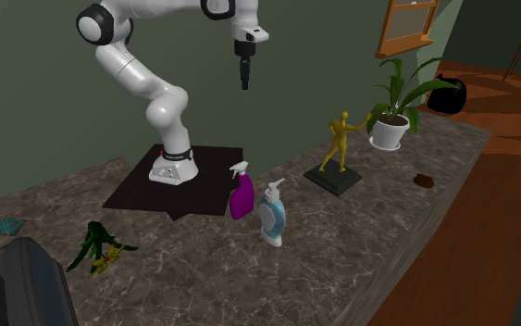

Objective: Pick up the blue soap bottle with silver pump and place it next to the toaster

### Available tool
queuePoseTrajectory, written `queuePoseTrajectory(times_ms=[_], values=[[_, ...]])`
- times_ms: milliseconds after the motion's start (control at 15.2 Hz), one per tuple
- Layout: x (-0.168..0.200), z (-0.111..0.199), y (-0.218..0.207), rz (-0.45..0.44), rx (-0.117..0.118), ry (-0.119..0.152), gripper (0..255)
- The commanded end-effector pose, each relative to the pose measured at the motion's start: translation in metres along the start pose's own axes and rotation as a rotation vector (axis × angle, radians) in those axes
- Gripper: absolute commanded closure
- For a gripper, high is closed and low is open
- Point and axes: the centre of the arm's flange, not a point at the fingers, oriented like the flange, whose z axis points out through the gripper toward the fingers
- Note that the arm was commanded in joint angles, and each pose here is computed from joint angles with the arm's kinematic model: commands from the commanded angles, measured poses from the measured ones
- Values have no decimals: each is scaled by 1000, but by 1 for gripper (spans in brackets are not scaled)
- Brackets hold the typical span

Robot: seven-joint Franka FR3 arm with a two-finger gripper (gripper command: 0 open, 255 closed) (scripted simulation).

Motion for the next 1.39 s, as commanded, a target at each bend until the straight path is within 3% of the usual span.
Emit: queuePoseTrajectory(times_ms=[0,1320], values=[[0,0,0,0,0,0,0],[64,95,232,12,-43,-27,0]])
